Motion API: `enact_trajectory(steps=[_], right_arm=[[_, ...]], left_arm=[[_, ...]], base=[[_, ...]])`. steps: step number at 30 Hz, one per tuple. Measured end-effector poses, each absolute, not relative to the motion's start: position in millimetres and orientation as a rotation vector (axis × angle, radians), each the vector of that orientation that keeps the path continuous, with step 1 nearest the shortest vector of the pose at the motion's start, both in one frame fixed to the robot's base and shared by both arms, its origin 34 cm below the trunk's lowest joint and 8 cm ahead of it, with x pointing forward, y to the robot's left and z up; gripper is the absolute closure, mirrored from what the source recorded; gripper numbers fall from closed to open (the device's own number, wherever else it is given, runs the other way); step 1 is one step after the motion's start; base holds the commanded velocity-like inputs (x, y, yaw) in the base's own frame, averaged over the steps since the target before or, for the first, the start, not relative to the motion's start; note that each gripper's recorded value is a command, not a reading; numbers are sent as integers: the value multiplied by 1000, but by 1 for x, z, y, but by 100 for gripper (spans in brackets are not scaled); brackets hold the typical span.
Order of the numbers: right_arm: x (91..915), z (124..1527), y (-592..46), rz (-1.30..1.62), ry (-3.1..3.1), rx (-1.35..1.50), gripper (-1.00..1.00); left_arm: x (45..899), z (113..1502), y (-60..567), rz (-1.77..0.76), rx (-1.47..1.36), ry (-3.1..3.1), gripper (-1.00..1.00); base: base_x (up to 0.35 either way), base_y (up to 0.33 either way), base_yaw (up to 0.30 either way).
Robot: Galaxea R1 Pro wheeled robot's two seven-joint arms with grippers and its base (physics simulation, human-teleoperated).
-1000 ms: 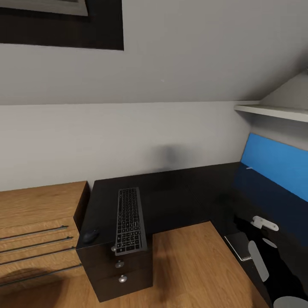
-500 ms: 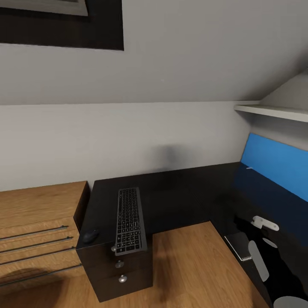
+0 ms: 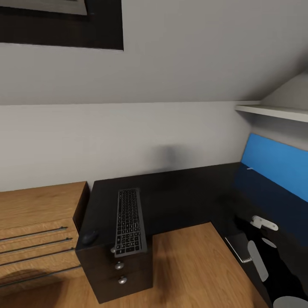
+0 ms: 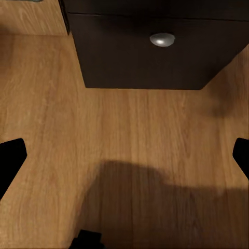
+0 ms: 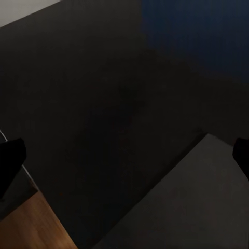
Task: In the bedroom, organize the workspace by keeping the computer under the desk, ensuring the monitor is on the desk, placing the keyboard on the desk next to the monitor, placing the mouse on the desk next to the keyboard, moving the folder from the swivel chair onto the desk next to the mouse, stacking the notebook on top of the folder with the pen on top of the notebook, and positioning the swivel chair next to the desk.
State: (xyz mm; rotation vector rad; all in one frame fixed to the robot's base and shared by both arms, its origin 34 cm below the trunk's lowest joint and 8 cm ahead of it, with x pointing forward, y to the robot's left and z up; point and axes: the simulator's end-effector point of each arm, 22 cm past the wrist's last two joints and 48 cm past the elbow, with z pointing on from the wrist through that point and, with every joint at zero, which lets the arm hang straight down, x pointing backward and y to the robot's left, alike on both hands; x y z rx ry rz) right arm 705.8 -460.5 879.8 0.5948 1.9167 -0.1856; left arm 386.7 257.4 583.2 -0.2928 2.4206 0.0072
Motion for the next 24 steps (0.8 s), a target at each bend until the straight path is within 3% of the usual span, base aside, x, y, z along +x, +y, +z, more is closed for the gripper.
enact_trajectory(steps=[11,24], right_arm=[[699,861,-462,-199,1956,604,-100],[660,788,-516,-385,2089,602,-100]], left_arm=[[382,581,260,16,-291,2431,-100],[383,581,258,10,-287,2430,-100]], base=[[280,0,0],[48,0,0]])
